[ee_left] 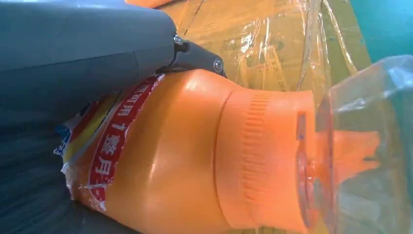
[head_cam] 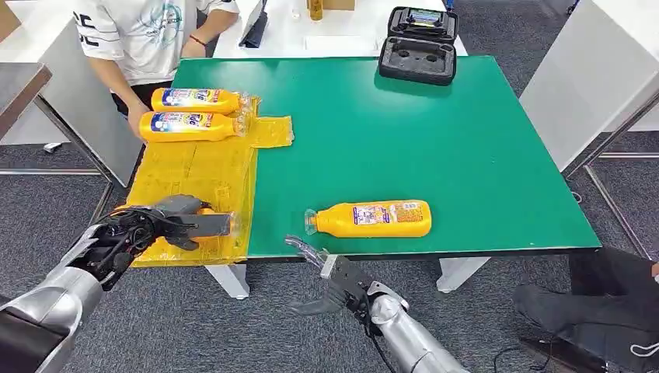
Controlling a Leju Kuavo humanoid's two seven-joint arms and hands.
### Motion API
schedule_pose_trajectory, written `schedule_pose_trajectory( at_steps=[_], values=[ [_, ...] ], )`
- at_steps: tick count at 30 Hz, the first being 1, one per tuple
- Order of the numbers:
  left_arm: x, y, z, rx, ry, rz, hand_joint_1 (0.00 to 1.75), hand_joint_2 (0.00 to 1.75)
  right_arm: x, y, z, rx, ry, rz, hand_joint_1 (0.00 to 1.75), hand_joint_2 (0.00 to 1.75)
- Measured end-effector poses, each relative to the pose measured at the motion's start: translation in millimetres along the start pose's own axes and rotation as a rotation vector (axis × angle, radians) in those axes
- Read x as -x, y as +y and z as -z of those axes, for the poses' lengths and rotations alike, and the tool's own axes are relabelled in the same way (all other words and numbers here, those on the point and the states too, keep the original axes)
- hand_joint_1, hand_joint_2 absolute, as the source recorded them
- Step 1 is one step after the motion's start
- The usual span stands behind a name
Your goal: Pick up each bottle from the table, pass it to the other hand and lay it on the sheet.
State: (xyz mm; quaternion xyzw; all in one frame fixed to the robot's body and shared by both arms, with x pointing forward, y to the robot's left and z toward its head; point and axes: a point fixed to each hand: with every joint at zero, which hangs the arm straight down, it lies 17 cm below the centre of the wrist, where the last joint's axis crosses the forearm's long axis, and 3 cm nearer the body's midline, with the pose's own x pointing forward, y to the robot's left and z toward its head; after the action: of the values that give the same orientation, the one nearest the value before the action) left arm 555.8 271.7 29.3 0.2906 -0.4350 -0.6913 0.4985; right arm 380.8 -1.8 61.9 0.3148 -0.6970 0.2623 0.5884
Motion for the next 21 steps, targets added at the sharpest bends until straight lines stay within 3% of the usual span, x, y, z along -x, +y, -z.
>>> schedule_pose_trajectory(
  at_steps=[4,5,6,8,11,12,21],
  values=[
    [0,-1,0,0.001,0.001,0.001,1.38,1.75,0,0,1,-0.001,0.0,0.0,0.0,1.75],
    [0,-2,0,0.003,0.002,0.003,0.38,1.75,-1,-1,2,-0.003,-0.001,0.0,0.0,1.75],
    [0,-2,0,0.004,0.004,0.004,0.09,1.75,-1,-1,2,-0.004,0.0,0.001,0.0,1.75],
    [0,-8,-1,0.013,0.004,0.008,0.0,1.75,0,-2,4,-0.008,0.006,0.001,0.0,1.75],
    [0,-9,-1,0.015,0.007,0.007,0.0,1.75,2,-1,5,-0.01,0.014,0.007,0.0,1.75],
    [1,-9,-1,0.014,0.007,0.007,0.0,0.0,3,-1,5,-0.009,0.016,0.008,0.0,1.75],
    [7,-11,-3,0.006,0.019,0.0,0.0,0.0,7,-1,3,-0.008,0.028,0.013,0.0,1.75]
  ],
)
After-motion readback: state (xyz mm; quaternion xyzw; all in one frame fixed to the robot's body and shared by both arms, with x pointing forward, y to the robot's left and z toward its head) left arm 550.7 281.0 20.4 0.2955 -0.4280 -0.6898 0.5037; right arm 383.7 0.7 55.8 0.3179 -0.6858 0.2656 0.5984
